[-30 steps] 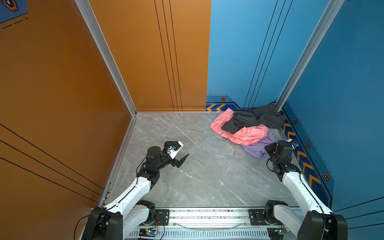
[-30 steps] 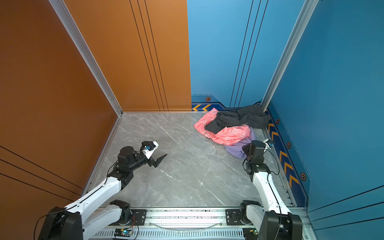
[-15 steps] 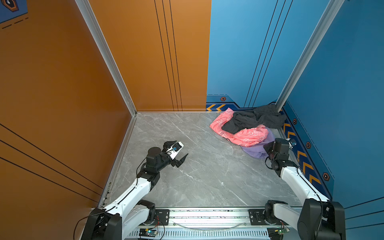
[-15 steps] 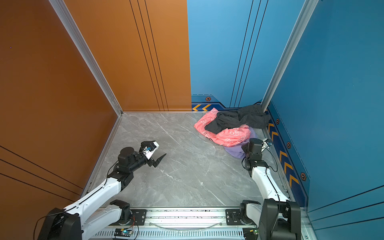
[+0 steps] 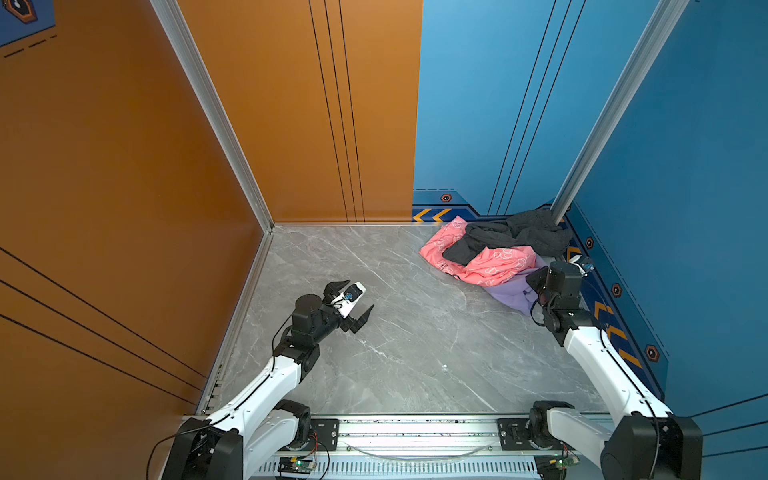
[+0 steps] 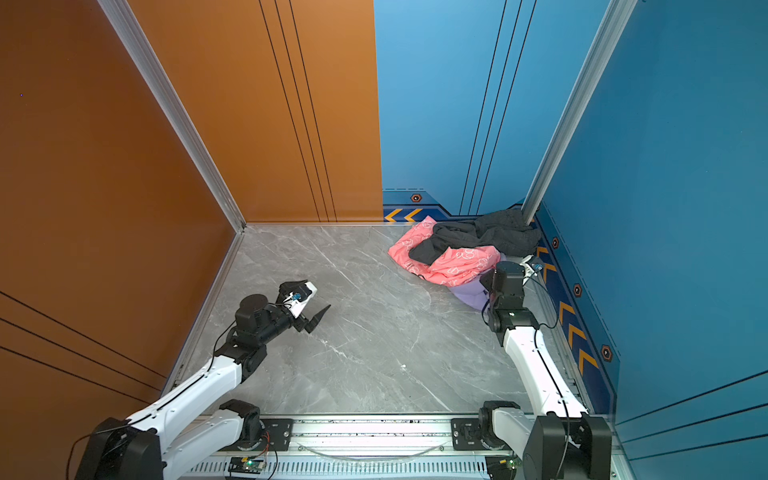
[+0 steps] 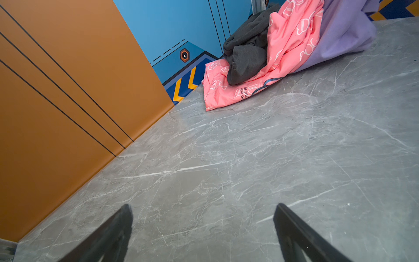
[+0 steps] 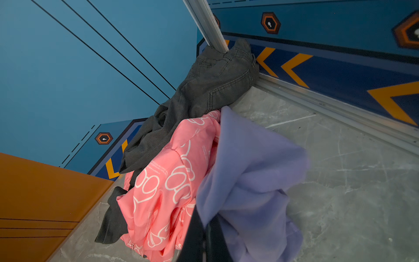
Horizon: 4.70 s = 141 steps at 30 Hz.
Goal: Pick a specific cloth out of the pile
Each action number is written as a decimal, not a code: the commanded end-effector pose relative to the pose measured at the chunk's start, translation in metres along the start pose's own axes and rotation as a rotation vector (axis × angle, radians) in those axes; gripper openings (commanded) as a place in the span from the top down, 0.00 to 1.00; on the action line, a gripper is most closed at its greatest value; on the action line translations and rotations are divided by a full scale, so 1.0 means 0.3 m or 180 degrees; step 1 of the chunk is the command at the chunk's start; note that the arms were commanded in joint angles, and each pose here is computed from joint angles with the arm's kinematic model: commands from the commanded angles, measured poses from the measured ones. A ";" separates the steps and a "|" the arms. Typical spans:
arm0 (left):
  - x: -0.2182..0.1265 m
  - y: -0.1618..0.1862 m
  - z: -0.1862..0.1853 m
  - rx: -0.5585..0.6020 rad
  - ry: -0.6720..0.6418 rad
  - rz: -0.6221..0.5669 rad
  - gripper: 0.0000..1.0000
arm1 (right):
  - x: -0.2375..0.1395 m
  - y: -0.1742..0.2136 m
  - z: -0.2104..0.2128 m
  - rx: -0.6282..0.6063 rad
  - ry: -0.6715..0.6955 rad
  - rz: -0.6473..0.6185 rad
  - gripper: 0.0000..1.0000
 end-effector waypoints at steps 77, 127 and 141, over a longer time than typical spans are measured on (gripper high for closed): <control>-0.008 0.031 -0.007 0.0075 -0.0099 0.0151 0.02 | -0.048 0.352 0.743 -0.2804 -0.1211 0.0963 1.00; -0.008 0.033 -0.026 0.0134 -0.0091 0.0177 0.02 | 0.064 0.185 0.031 -0.0580 0.0049 0.1553 0.41; -0.008 0.031 -0.025 0.0153 -0.0100 0.0180 0.02 | 0.113 0.249 0.007 -0.0468 0.0216 0.1731 0.88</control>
Point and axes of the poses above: each gripper's point midway between its finger pads, its own x axis out along the fingers, its own z axis along the line the jaws close on, y = z × x, the point moved 4 cm from there along -x, back along the fingers, and after that the axes turned 14 degrees about x, right-handed, at the moved point
